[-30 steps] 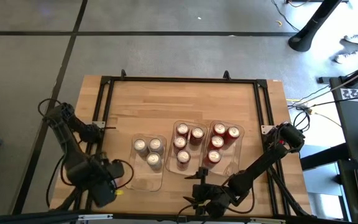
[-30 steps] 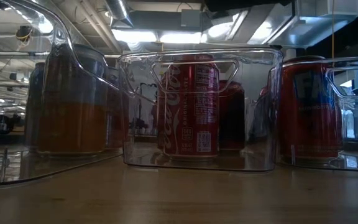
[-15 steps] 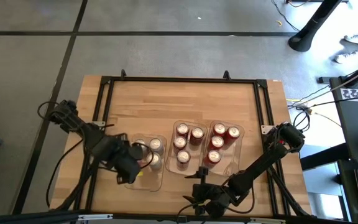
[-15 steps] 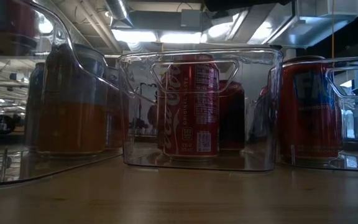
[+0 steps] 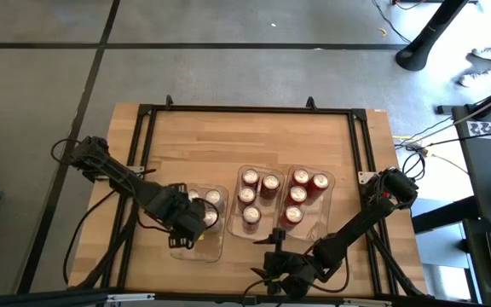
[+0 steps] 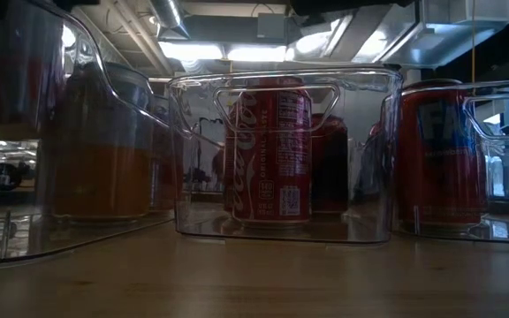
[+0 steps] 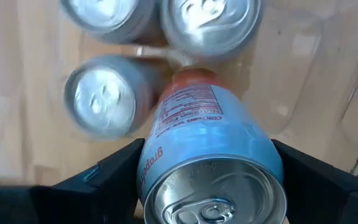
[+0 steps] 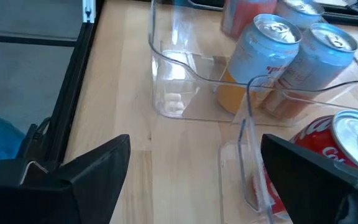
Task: Sort soda cans
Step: Put the orange white soda can into the left transparent bin
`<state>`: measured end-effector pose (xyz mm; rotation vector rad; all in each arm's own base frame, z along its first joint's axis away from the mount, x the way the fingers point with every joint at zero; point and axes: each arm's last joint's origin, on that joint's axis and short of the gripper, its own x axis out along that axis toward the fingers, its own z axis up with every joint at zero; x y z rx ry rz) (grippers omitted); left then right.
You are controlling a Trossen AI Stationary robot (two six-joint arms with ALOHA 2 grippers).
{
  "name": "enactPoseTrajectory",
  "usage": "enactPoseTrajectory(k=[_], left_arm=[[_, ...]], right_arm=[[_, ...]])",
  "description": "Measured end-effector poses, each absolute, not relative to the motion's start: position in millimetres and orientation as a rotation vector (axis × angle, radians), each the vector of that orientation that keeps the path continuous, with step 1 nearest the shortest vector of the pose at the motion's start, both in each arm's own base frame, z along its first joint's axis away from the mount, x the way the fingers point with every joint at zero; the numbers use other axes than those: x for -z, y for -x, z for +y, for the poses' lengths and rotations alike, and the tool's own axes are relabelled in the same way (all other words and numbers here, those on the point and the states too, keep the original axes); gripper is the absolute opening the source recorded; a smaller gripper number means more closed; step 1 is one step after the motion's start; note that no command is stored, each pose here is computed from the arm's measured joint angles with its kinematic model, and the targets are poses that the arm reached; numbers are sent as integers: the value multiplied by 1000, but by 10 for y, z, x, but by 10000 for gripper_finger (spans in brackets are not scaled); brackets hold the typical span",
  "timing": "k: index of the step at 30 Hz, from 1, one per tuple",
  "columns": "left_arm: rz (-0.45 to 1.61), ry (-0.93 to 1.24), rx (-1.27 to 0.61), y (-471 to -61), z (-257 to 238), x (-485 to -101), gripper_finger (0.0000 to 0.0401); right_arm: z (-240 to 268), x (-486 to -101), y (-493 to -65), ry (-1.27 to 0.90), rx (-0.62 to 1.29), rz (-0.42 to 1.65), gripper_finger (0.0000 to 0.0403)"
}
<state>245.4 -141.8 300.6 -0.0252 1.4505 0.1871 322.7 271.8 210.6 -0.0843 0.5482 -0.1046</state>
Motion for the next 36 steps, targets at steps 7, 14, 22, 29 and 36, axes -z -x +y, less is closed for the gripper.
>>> enactPoseTrajectory(k=[7,14,22,29,36], left_arm=[[1462,41,-165,-2522,-1358,-2736,292],[1478,47,-147,-2550,-1281,-2509,292],[1490,21,-137,-2545,-1244,-2412,293],[1470,27,-132,-2563,-1250,-2413,295],[1476,39,-130,-2564,-1243,-2416,355]], right_arm=[[2714,-2108,-3228,88,120,540,360],[2711,-2106,-3228,90,126,537,360],[2711,-2101,-3228,91,126,537,360],[2711,-2093,-3227,94,127,540,360],[2711,-2091,-3227,96,126,541,360]])
